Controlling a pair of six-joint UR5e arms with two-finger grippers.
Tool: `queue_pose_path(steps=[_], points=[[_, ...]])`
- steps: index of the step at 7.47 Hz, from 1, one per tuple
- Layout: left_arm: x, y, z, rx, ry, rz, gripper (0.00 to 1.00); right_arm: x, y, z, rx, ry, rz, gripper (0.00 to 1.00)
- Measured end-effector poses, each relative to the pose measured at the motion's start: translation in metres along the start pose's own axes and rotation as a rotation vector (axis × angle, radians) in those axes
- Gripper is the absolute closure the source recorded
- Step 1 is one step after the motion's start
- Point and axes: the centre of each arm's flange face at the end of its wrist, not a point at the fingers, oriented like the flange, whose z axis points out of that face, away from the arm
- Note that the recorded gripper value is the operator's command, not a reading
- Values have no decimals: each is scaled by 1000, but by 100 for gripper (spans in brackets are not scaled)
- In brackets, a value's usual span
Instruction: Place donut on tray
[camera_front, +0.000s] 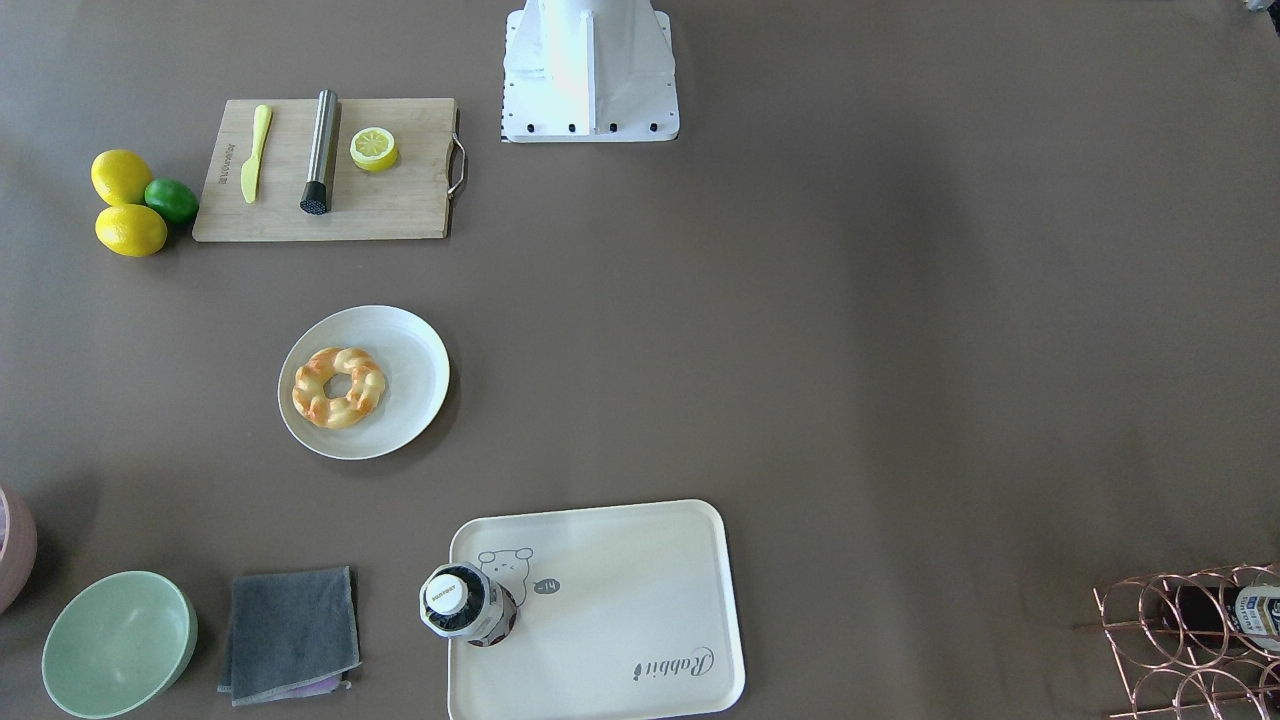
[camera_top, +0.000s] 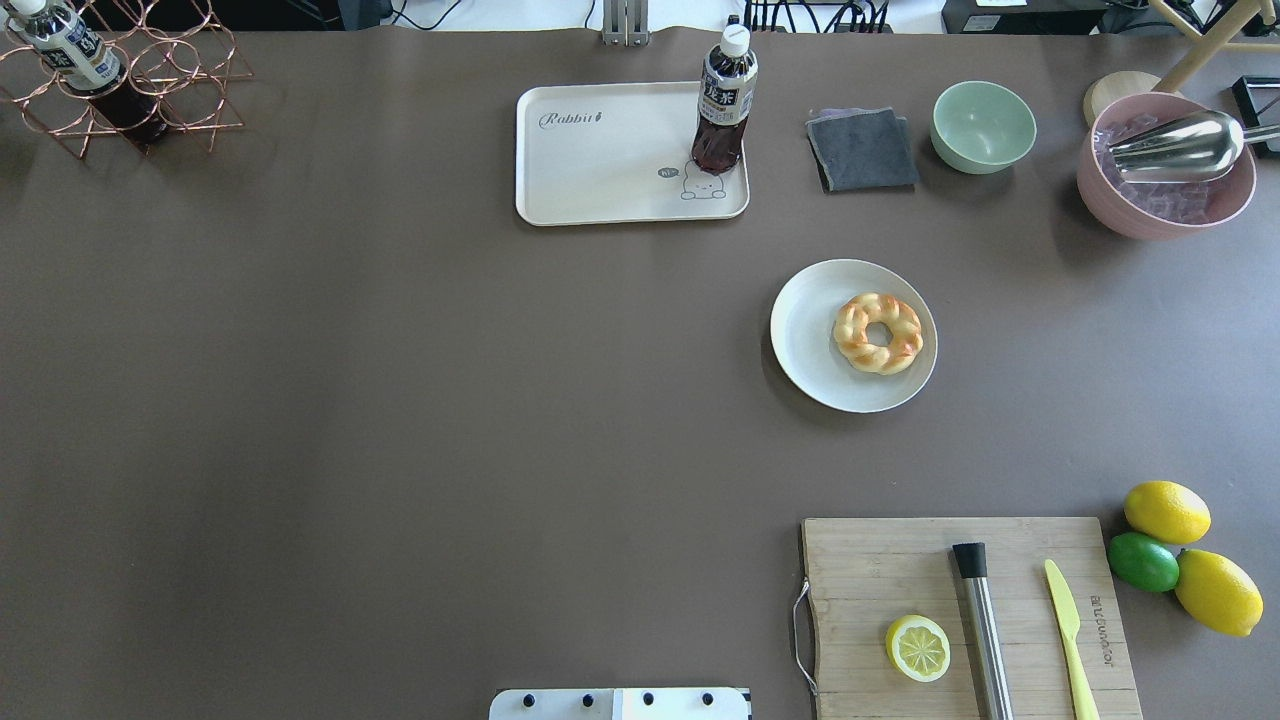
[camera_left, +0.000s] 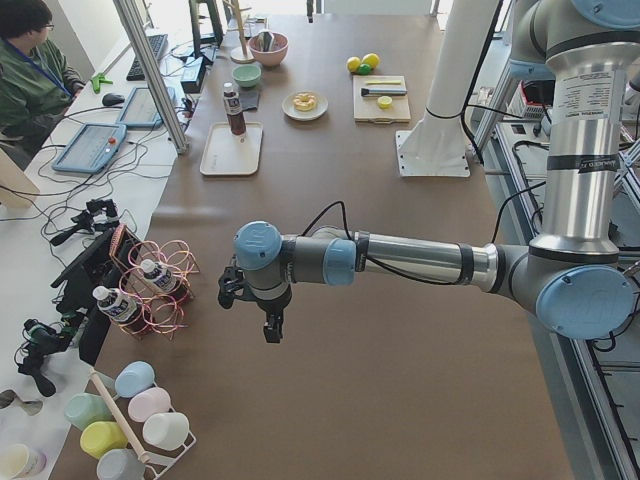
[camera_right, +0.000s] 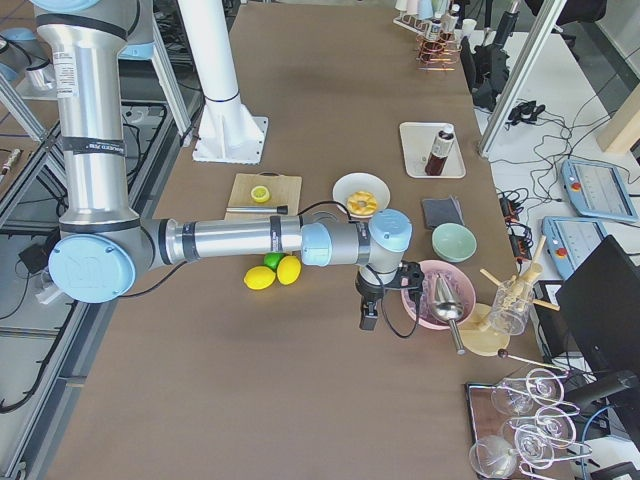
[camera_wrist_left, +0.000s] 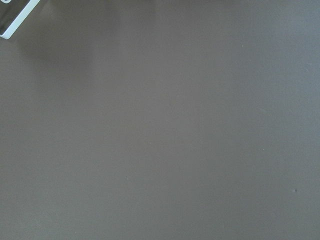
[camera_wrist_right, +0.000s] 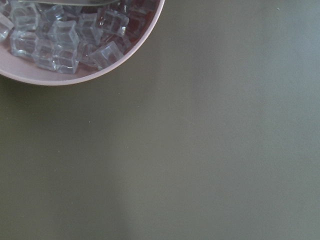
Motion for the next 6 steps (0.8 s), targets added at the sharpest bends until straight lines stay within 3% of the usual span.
queue_pose_path(steps=[6], points=[[2, -1, -3, 6, -2, 3, 1, 0, 0, 0, 1, 3, -1, 0]])
